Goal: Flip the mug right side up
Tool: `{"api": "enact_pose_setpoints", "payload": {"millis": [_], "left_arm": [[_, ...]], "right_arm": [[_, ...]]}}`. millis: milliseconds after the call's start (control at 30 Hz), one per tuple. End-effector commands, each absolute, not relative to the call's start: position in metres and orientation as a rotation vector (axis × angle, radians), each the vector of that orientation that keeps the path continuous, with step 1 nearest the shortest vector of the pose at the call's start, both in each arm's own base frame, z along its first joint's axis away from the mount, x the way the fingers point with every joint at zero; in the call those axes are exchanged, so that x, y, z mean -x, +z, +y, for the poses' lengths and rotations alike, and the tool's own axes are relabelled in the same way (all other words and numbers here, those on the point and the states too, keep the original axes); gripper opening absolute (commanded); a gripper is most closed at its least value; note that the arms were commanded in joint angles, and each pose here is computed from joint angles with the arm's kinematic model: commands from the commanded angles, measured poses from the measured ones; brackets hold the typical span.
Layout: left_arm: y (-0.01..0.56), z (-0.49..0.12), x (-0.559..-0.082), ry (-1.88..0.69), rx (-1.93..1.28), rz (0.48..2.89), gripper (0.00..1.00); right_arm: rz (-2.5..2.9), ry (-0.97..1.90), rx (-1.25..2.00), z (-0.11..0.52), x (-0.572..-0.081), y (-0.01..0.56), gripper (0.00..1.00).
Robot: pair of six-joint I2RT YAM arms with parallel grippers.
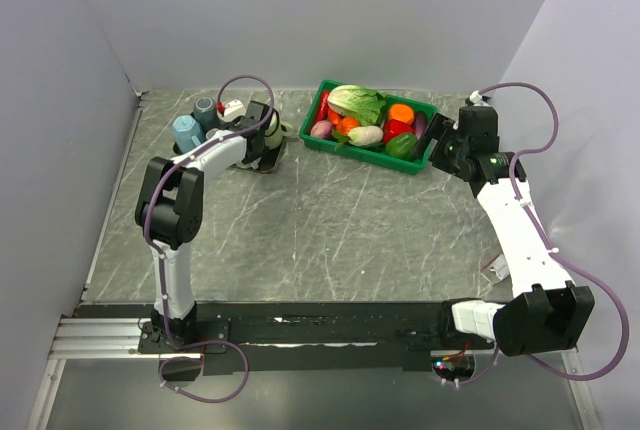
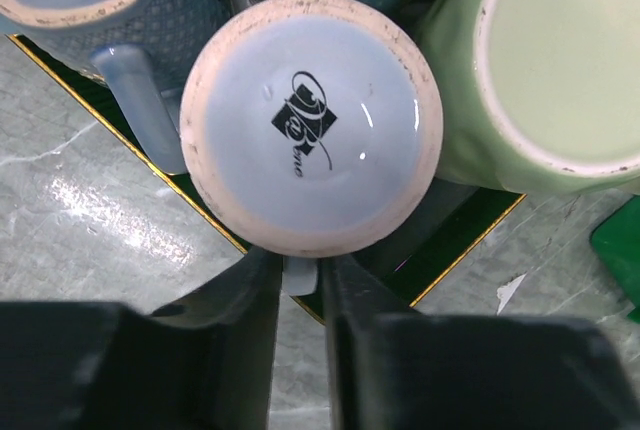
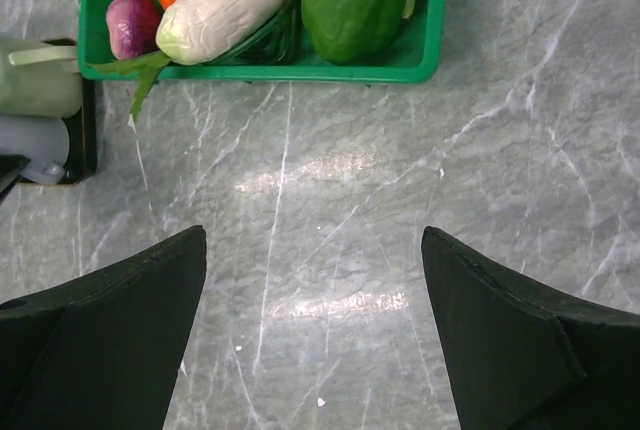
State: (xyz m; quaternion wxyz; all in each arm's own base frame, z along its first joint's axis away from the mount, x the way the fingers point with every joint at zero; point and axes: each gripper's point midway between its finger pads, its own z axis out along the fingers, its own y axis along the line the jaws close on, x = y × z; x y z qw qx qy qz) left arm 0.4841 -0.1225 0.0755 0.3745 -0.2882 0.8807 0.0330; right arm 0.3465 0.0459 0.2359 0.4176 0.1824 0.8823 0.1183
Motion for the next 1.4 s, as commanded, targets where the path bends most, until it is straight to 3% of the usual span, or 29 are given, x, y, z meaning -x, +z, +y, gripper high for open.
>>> {"api": "enact_pose_setpoints", "payload": {"millis": [0, 133, 400, 600, 1367], "left_arm": [[0.078, -0.121, -0.496, 0.071, 0.764, 2.201, 0.21], [0.078, -0.12, -0.494, 0.074, 0.762, 2.204, 0.01], [0.093, -0.125, -0.495, 0.016, 0.763, 2.189, 0.01], [0.114, -0.139, -0.497, -0.093, 0.749, 2.182, 0.01], [0.262, -0.187, -0.441, -0.598, 0.645, 2.072, 0.01]], "right_arm": [[2.158, 0.249, -0.457, 0.037, -0.353, 0.252, 0.93], [2.15, 0.238, -0.447, 0.035, -0.352, 0.255, 0.93], [2.153, 0.242, -0.434, 0.036, -0.352, 0.261, 0.94], [2.132, 0.271, -0.539, 0.035, -0.346, 0.27, 1.0], [1.933, 0.866, -0.459, 0.114, -0.329, 0.318, 1.0]]}}
